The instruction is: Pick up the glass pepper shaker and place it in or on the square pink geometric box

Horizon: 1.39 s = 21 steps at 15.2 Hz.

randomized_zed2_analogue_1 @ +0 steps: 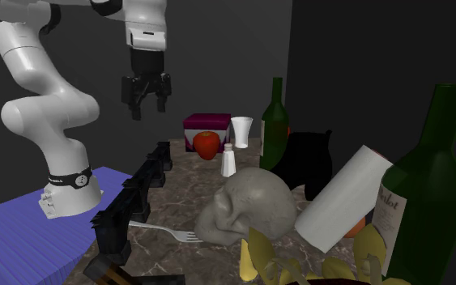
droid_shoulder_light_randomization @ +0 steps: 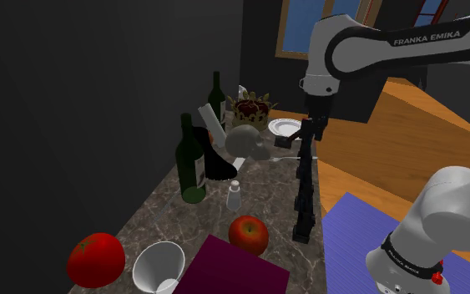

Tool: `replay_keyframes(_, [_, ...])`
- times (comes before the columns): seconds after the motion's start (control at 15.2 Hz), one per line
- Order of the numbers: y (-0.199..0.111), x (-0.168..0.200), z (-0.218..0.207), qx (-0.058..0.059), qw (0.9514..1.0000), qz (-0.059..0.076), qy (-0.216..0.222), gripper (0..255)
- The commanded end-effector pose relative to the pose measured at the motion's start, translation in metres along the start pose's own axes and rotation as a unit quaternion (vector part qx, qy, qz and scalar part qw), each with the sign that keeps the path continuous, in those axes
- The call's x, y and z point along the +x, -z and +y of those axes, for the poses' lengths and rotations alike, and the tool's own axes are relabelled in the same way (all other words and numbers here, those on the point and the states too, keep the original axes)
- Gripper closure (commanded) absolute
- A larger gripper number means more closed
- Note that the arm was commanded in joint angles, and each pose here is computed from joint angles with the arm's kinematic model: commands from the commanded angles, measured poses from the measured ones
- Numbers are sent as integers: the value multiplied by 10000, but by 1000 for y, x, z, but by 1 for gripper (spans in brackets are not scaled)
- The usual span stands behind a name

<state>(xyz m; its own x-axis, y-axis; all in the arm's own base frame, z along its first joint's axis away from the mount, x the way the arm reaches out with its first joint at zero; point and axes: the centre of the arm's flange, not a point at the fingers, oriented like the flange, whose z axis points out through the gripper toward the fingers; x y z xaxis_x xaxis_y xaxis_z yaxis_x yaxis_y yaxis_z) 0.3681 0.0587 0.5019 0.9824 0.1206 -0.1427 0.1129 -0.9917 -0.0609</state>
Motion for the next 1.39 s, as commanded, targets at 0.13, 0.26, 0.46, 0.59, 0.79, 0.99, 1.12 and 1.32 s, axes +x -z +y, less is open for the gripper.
replay_keyframes(0.13, [-15, 37, -38, -14, 9999, -73, 133, 0])
replay_keyframes(0.26, [-23, 56, -57, -24, 9997, -110, 199, 0])
replay_keyframes(0.46, [-36, 82, -85, -37, 9994, -165, 299, 0])
replay_keyframes(0.59, [-45, 100, -104, -46, 9991, -202, 366, 0])
replay_keyframes(0.79, [-58, 125, -134, -60, 9986, -258, 466, 0])
replay_keyframes(0.99, [-71, 150, -164, -74, 9979, -313, 566, 0])
replay_keyframes(1.12, [-80, 166, -184, -83, 9974, -350, 632, 0])
replay_keyframes(1.32, [-94, 171, -191, -86, 9972, -363, 656, 0])
